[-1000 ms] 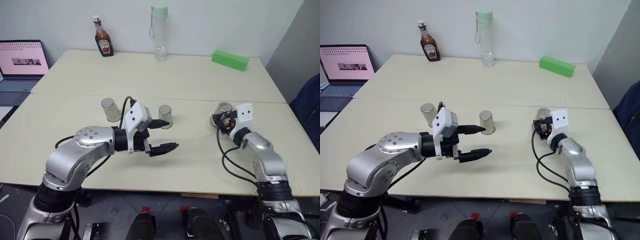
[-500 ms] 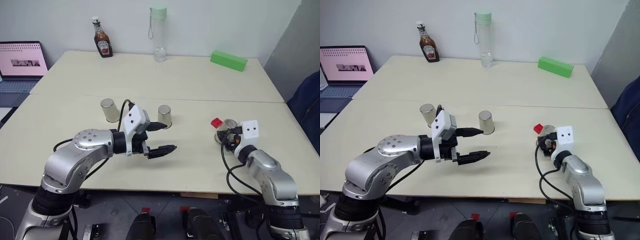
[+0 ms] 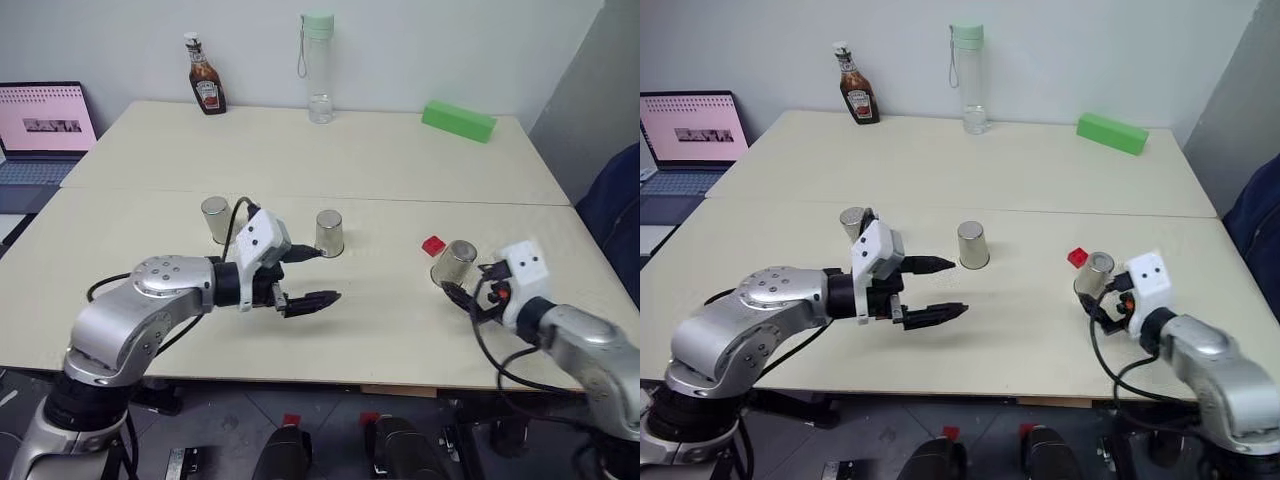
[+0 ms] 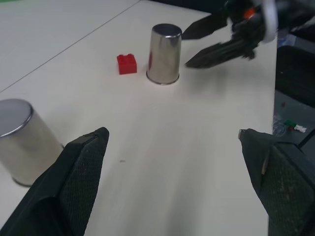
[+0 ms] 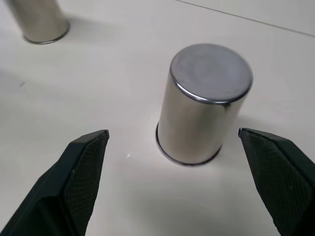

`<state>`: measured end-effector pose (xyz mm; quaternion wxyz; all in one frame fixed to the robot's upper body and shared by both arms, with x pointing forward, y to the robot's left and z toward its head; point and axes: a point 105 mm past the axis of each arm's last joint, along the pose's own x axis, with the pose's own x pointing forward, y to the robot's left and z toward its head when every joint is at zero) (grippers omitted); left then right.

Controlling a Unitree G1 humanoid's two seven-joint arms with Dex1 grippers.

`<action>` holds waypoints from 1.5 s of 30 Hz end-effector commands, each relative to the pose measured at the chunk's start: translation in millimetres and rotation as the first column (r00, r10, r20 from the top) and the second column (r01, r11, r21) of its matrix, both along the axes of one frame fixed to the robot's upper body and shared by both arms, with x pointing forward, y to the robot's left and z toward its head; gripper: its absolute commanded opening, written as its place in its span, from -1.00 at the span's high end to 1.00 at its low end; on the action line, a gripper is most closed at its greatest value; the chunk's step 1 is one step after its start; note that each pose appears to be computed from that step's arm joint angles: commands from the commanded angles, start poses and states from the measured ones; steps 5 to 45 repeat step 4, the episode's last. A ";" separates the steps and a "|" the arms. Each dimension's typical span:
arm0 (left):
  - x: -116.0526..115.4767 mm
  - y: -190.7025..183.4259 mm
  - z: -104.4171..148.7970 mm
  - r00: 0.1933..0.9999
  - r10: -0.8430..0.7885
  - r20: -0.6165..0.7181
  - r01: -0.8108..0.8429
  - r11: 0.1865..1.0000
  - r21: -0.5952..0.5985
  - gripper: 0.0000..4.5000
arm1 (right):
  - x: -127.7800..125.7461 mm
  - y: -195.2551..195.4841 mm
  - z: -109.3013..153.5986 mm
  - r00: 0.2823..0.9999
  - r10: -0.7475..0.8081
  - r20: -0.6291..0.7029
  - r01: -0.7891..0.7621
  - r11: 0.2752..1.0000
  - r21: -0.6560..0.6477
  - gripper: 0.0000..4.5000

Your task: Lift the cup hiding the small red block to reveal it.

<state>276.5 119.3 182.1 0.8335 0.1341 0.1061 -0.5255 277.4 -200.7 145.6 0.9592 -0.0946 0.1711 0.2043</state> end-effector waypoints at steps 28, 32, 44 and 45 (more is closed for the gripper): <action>2.9 40.5 19.7 0.991 0.130 0.026 -0.131 0.991 0.026 -1.00 | -26.6 -0.7 32.1 0.995 0.098 -0.034 -0.097 0.995 0.024 -0.99; 2.9 40.5 19.7 0.991 0.130 0.026 -0.131 0.991 0.026 -1.00 | -26.6 -0.7 32.1 0.995 0.098 -0.034 -0.097 0.995 0.024 -0.99; 2.9 40.5 19.7 0.991 0.130 0.026 -0.131 0.991 0.026 -1.00 | -26.6 -0.7 32.1 0.995 0.098 -0.034 -0.097 0.995 0.024 -0.99; 2.9 40.5 19.7 0.991 0.130 0.026 -0.131 0.991 0.026 -1.00 | -26.6 -0.7 32.1 0.995 0.098 -0.034 -0.097 0.995 0.024 -0.99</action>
